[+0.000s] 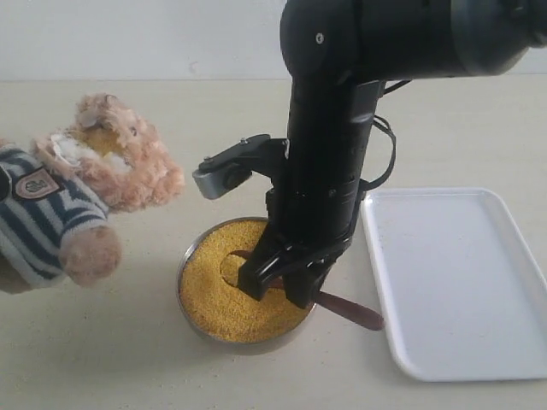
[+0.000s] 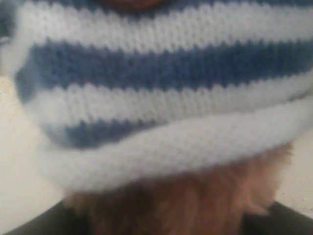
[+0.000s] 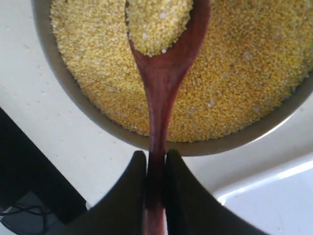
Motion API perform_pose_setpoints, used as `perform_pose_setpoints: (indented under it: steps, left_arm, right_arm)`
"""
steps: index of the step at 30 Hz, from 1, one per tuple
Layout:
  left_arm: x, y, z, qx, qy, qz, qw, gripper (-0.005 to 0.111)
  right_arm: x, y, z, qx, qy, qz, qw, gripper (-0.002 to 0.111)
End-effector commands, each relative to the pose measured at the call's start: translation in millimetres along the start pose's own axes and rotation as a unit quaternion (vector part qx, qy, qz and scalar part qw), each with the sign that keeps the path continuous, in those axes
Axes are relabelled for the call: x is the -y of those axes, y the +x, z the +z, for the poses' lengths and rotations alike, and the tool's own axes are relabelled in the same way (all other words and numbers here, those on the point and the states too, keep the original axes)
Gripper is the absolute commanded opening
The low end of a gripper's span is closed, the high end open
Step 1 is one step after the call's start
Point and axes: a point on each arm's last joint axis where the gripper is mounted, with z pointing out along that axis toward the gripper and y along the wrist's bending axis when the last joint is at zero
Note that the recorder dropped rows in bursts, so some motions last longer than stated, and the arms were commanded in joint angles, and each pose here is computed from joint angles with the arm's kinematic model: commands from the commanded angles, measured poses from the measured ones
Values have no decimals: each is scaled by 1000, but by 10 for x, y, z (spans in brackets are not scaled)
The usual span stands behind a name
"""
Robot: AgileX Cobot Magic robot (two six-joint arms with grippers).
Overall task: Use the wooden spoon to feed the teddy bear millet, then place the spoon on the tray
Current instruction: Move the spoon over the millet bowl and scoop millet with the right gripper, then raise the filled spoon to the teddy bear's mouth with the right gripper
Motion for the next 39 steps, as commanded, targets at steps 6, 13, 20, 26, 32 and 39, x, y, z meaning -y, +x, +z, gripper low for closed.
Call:
perform_pose_setpoints:
  steps: [6,13,20,26,32,39]
  left_arm:
    - [22,-48,-19,33,4,18,999,4]
    - [28,-51,-16,36,6,20,999,4]
    - [35,-48,-7,38,6,23,999,4]
    - [35,-48,-7,38,6,23,999,4]
    - [33,-55,-8,42,5,22,999,4]
    - [33,-58,-8,43,5,22,999,4]
  right_arm:
    - [-51,3,-316,56,-11,-19,998,0]
    - [-171,-131,-790,138,1,-6,990,0]
    - [-401,-334,-1034,186,10,-27,982,0]
    - [-474,-568,-1130,209,58,-23,976,0]
    - [-464,-743,-1053,206,94,-35,973,0]
    - [-438,-809,-989,195,145,-43,969,0]
